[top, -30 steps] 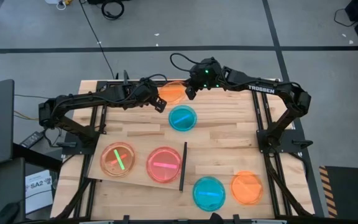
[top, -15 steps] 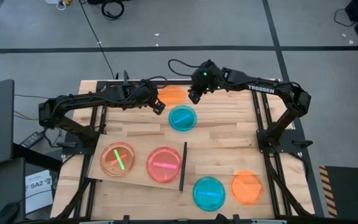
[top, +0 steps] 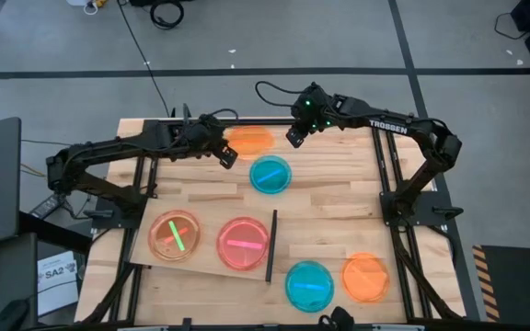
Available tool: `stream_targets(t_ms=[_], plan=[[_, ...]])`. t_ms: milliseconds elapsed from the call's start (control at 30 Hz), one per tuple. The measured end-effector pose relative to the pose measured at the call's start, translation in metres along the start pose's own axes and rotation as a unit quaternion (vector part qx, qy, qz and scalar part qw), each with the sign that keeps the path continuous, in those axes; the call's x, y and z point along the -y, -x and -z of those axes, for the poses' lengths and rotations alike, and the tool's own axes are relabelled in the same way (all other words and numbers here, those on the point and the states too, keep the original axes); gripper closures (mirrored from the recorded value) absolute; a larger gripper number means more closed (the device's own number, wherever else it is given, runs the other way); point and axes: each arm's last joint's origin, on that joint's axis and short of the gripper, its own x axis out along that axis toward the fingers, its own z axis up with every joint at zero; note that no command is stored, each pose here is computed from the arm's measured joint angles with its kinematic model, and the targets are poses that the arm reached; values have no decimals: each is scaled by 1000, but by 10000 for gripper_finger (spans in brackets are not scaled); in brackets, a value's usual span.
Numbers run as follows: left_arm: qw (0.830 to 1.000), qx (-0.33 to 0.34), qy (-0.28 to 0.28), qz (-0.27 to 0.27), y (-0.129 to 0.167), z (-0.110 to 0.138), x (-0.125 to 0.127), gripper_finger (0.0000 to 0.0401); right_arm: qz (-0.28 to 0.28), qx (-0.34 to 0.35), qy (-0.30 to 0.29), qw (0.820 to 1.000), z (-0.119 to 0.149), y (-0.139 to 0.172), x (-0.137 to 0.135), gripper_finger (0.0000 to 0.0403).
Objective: Place and stack plates onto a shelf
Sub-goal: Stack the top orange plate on top of the green plate on the shelf
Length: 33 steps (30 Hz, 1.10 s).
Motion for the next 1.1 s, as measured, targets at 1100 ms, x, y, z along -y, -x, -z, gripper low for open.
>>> stream_targets(t_ms=[1100], plan=[[874,-338,109,331,138,68,-32,388,2,-3,-4,1000,0,0,3,279]])
